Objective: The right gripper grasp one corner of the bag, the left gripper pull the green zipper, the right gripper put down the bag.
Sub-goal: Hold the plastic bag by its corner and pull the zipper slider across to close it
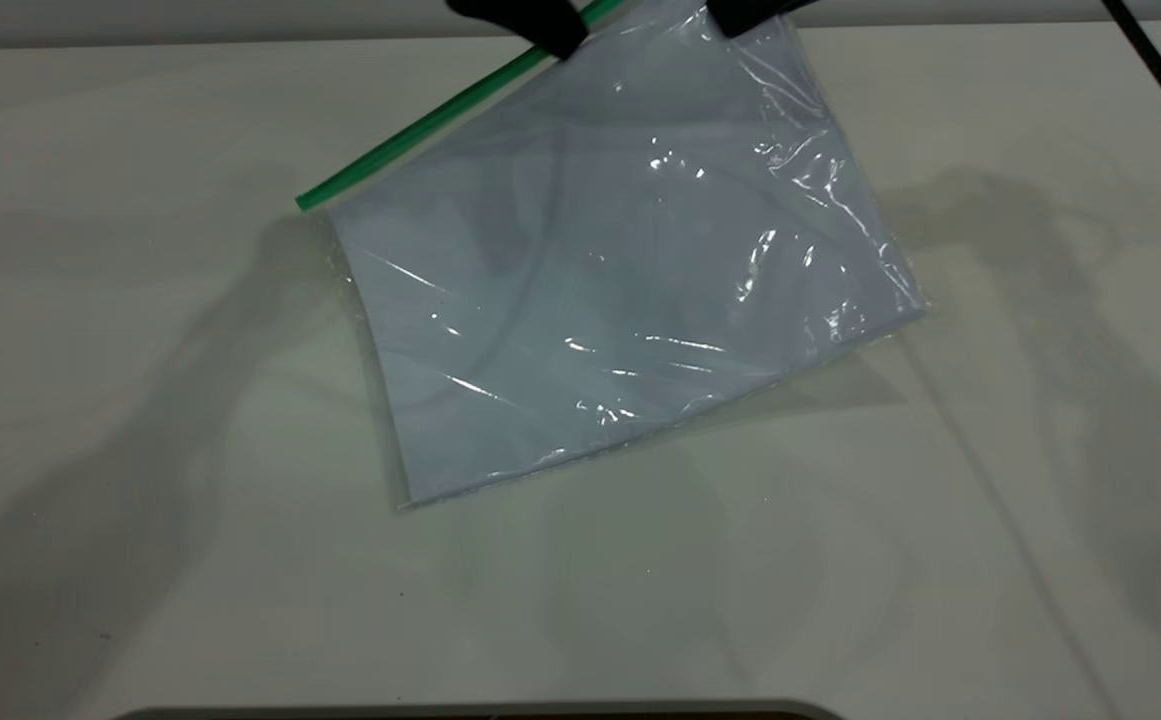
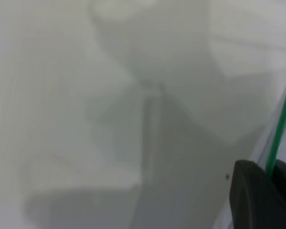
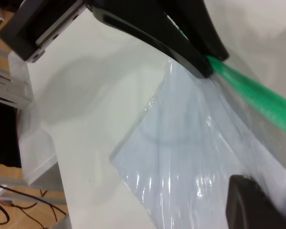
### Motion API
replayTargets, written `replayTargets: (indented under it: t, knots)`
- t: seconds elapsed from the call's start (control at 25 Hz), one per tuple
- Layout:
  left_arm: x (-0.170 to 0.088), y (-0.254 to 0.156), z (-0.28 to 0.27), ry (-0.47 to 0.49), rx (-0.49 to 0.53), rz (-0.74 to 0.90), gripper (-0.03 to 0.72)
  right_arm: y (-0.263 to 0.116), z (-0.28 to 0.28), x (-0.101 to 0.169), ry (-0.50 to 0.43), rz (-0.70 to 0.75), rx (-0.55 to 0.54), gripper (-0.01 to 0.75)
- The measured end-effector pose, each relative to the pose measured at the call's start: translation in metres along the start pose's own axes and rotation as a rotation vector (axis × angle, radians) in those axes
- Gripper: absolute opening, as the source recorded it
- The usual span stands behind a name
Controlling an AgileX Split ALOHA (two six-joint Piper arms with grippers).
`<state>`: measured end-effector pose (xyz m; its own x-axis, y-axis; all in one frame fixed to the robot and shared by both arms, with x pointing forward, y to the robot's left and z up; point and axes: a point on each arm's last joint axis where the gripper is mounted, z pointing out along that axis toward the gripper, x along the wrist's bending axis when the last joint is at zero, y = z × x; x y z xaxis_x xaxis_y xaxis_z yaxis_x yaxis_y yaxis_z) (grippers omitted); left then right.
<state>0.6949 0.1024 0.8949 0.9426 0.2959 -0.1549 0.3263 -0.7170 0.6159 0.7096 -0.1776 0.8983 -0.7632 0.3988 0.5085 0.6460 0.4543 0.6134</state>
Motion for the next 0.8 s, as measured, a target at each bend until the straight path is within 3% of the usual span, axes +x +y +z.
replayTargets:
  t: [0.4, 0.8]
  knots:
    - [0.027, -0.039, -0.027, 0.061, 0.142, -0.132, 0.048, 0.001, -0.024, -0.008, -0.024, 0.020, -0.060, 0.034]
    - [0.036, -0.068, -0.044, 0.069, 0.309, -0.231, 0.048, 0.001, -0.025, -0.007, -0.020, 0.023, -0.065, 0.034]
